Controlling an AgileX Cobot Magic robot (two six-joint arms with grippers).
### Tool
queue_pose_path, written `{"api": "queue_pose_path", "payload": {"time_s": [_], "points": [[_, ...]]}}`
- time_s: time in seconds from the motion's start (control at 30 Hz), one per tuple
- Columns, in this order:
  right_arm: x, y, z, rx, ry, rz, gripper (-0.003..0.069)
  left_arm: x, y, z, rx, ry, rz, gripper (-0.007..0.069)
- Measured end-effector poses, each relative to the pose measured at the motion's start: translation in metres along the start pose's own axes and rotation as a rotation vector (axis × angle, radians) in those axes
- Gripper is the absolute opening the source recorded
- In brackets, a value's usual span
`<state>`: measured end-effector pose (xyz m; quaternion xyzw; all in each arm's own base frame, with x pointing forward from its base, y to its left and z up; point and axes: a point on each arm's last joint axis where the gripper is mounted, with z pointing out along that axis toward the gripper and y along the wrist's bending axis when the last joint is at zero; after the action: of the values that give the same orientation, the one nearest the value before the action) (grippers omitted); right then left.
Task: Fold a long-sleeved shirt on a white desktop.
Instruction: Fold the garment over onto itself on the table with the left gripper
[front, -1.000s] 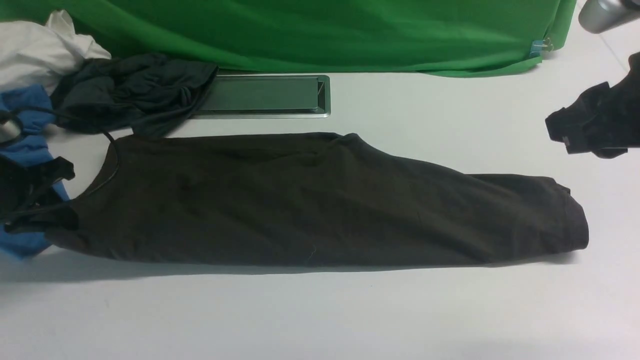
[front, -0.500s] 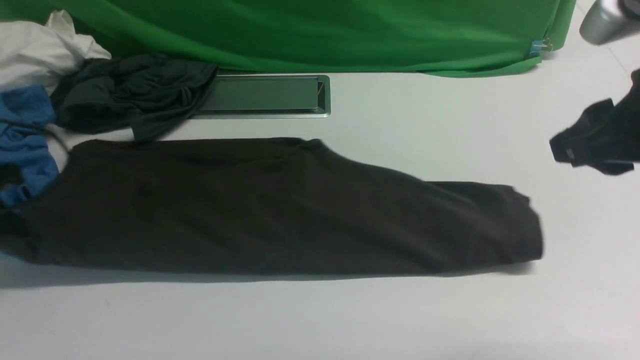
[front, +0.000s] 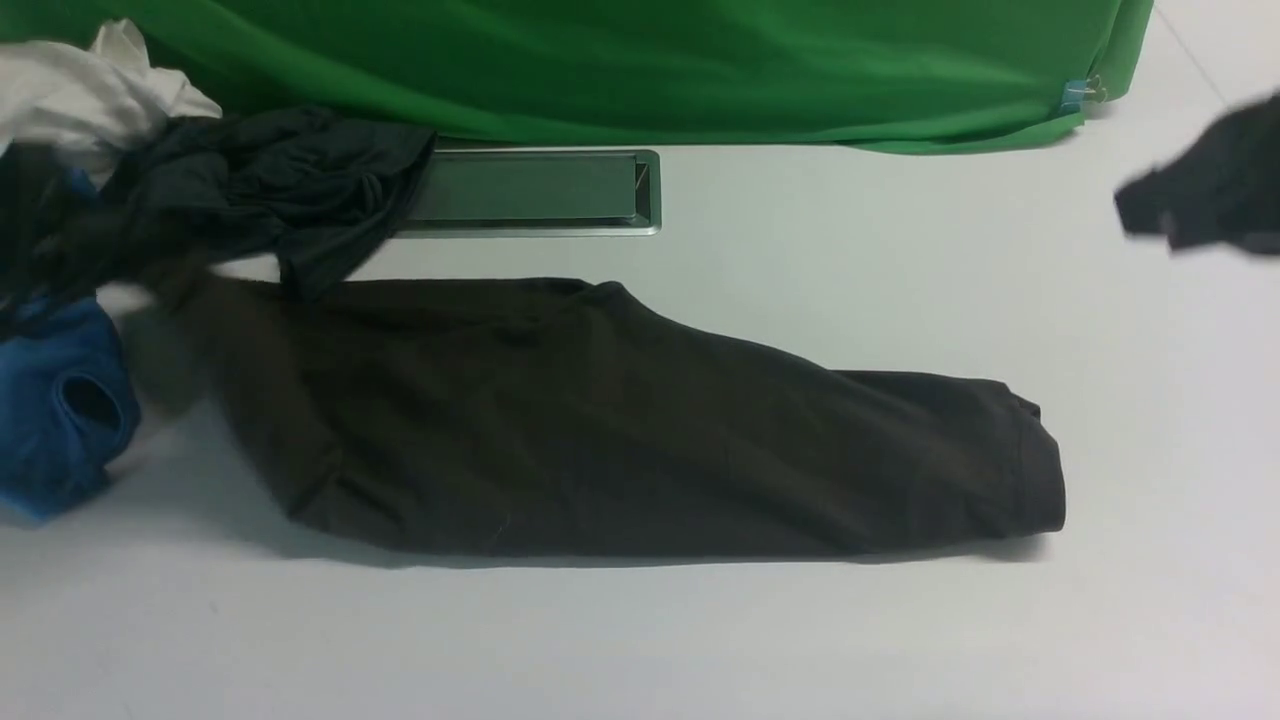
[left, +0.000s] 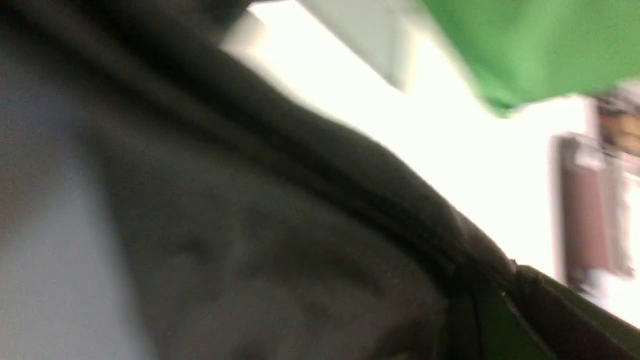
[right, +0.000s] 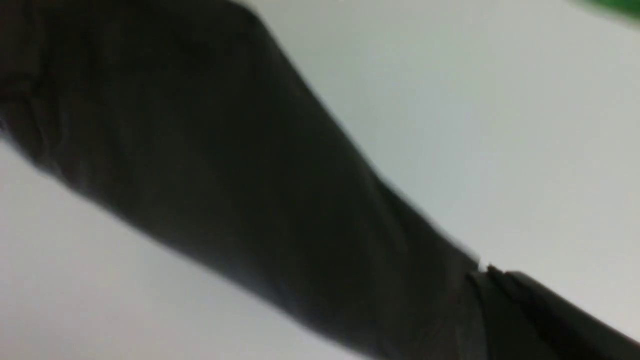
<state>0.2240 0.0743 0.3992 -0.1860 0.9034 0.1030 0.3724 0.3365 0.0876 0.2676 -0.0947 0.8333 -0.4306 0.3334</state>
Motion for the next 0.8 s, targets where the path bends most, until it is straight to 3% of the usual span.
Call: {"api": "queue_pose_path", "payload": {"time_s": [0.1,0.13,0.2,0.23,0.33,0.43,0.53,0.67,0.8], "points": [[-0.012,0.001,-0.013,0.004,-0.057,-0.01,0.0027,-0.002,-0.06,0.051,0.1,0.067,0.149,0.0031],[-0.013,0.001,-0.014,0.004,-0.058,-0.011,0.0027,-0.002,-0.064,0.055,0.1,0.067,0.156,0.0031],[-0.019,0.002,-0.022,0.003,-0.077,-0.016,0.0027,0.016,-0.129,0.109,0.184,0.133,0.286,0.0031],[-0.019,0.002,-0.022,0.003,-0.077,-0.016,0.0027,0.017,-0.132,0.114,0.185,0.135,0.29,0.0031],[-0.019,0.003,-0.025,0.001,-0.072,-0.018,0.0027,0.06,-0.197,0.173,0.282,0.224,0.4,0.0031],[-0.017,0.003,-0.026,-0.002,-0.056,-0.019,0.0027,0.125,-0.241,0.226,0.326,0.33,0.473,0.0031],[-0.016,0.004,-0.03,-0.002,-0.057,-0.022,0.0027,0.194,-0.254,0.268,0.277,0.43,0.547,0.0041],[-0.015,0.005,-0.038,0.0,-0.077,-0.028,0.0027,0.27,-0.229,0.318,0.102,0.476,0.642,0.0104],[-0.014,0.006,-0.043,0.0,-0.082,-0.036,0.0034,0.287,-0.212,0.331,0.046,0.509,0.649,0.0223]]}}
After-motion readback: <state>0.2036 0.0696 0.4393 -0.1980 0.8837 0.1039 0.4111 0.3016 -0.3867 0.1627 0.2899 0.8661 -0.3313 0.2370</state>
